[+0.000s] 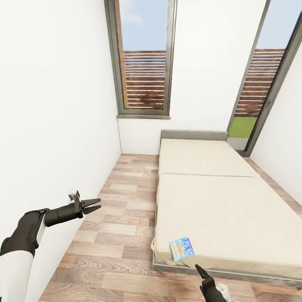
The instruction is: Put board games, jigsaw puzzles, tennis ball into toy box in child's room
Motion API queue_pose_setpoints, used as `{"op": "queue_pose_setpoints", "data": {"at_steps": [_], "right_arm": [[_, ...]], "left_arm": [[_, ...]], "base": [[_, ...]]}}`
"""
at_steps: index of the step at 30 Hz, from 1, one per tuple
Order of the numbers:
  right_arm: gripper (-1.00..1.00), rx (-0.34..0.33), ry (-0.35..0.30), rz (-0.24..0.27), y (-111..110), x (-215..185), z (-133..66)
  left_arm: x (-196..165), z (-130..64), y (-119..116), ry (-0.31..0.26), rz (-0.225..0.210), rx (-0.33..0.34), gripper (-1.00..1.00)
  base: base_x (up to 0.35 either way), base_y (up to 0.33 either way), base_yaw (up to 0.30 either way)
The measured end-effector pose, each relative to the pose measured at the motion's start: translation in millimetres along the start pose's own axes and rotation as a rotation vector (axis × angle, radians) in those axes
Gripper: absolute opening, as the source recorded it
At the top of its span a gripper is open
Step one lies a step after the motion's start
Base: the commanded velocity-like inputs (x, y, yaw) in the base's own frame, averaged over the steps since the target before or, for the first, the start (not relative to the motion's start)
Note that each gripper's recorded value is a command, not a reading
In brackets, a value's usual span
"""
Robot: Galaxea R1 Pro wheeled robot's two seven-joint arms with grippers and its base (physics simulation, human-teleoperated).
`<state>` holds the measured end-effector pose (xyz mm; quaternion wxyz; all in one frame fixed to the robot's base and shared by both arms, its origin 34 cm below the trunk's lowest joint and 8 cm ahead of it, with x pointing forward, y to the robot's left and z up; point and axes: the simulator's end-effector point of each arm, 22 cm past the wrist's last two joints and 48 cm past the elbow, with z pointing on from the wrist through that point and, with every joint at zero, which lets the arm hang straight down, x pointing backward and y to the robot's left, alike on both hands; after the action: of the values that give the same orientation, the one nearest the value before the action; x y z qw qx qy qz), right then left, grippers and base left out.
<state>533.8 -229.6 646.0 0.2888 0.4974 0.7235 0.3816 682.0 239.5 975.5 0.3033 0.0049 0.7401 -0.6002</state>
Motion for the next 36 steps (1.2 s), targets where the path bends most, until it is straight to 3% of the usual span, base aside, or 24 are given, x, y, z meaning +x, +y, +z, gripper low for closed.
{"op": "queue_pose_setpoints", "data": {"at_steps": [10,27,32,36], "right_arm": [[1.00,0.008,-0.105,0.097,-10.5,-30.4,9.3],[1.00,-0.007,-0.121,0.117,-26.3,-34.2,24.6],[1.00,-0.024,-0.121,0.124,-29.0,-34.7,28.6],[1.00,-0.076,-0.121,0.124,-23.1,-35.2,31.2]], "left_arm": [[5.5,1.9,12.6,0.000,0.001,0.000,1.00],[16.7,5.6,35.3,0.002,0.000,-0.001,1.00],[19.3,6.0,41.8,0.000,-0.011,0.000,1.00],[20.5,6.8,46.1,-0.003,-0.023,0.004,1.00]], "base": [[0.000,0.000,0.000],[0.000,0.000,0.000],[0.000,0.000,0.000],[0.000,0.000,0.000]]}}
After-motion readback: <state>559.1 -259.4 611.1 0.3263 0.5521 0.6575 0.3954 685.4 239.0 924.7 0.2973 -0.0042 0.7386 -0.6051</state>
